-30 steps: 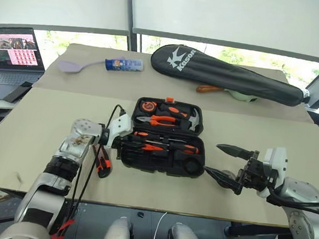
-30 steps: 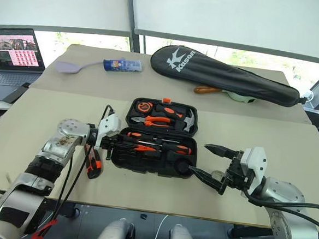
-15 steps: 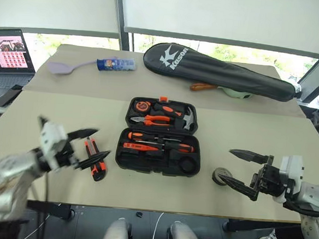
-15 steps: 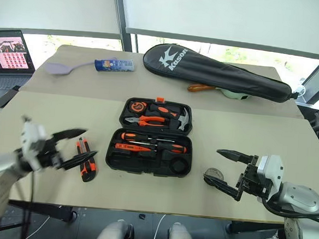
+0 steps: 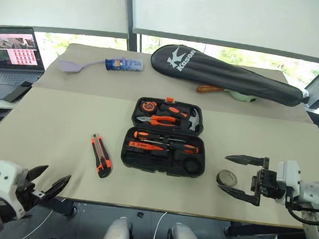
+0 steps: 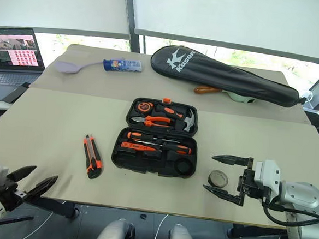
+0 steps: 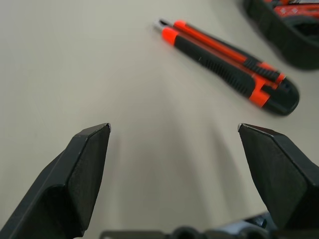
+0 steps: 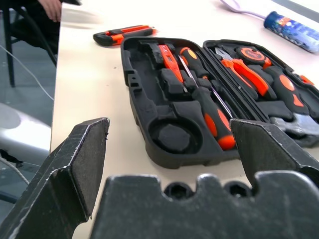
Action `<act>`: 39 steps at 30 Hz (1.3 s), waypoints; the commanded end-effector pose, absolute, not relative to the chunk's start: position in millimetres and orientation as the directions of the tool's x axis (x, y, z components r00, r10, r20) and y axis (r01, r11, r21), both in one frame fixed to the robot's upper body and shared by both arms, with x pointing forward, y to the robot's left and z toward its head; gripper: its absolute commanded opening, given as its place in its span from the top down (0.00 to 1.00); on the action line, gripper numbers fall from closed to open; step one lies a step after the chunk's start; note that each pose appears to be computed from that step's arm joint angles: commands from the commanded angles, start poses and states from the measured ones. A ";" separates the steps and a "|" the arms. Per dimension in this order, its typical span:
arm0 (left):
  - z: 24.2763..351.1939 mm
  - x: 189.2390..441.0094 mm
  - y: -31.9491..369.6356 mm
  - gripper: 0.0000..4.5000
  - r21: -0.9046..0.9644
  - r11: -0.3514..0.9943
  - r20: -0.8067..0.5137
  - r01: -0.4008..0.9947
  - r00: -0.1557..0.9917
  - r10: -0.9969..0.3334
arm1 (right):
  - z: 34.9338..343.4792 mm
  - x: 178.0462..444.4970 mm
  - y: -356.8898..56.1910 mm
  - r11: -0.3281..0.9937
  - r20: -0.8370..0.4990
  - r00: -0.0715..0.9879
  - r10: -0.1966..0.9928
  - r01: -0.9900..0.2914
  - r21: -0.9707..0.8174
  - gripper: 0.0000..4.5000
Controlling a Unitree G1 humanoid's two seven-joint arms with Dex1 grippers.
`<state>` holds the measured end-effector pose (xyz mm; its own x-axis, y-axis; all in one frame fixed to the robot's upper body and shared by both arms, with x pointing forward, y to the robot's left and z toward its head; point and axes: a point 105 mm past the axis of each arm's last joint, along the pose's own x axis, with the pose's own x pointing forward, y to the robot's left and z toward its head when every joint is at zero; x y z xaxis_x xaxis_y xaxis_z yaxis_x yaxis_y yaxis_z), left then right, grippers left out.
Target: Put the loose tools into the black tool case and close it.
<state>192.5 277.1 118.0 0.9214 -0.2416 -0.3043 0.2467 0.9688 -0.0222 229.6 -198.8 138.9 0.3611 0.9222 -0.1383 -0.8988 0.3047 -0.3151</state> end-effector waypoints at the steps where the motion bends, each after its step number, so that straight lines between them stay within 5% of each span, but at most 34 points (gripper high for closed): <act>1: 124.4 207.2 233.5 0.02 -0.098 0.973 -0.314 0.207 0.922 -0.228 | 157.7 234.2 -184.8 0.269 -0.078 0.313 0.946 -0.899 -0.346 0.00; 10: 94.8 235.8 198.9 0.02 -0.072 0.997 -0.438 0.028 0.897 -0.057 | 171.5 243.2 -166.4 0.232 -0.038 0.262 0.964 -0.906 -0.353 0.00; 19: 71.3 242.0 181.7 0.02 -0.116 0.992 -0.497 0.040 0.863 -0.093 | 174.1 246.1 -166.4 0.266 -0.020 0.293 0.956 -0.894 -0.360 0.00; 27: 82.5 250.5 210.8 0.60 -0.033 0.999 -0.394 0.000 0.919 -0.013 | 165.4 248.2 -165.3 0.282 -0.019 0.308 0.951 -0.894 -0.347 0.00; 31: 99.9 250.0 234.4 0.60 -0.041 0.999 -0.262 -0.005 0.965 -0.006 | 161.7 248.8 -165.5 0.294 -0.018 0.319 0.948 -0.893 -0.341 0.00; 35: 147.4 249.3 241.3 0.60 -0.030 0.973 -0.015 0.230 0.973 -0.230 | 166.5 248.7 -166.0 0.314 0.019 0.330 0.944 -0.877 -0.365 0.00; 39: 169.2 230.0 197.3 0.60 0.121 0.674 -0.087 0.729 0.684 -0.724 | 170.2 245.7 -168.9 0.307 -0.003 0.328 0.945 -0.886 -0.348 0.00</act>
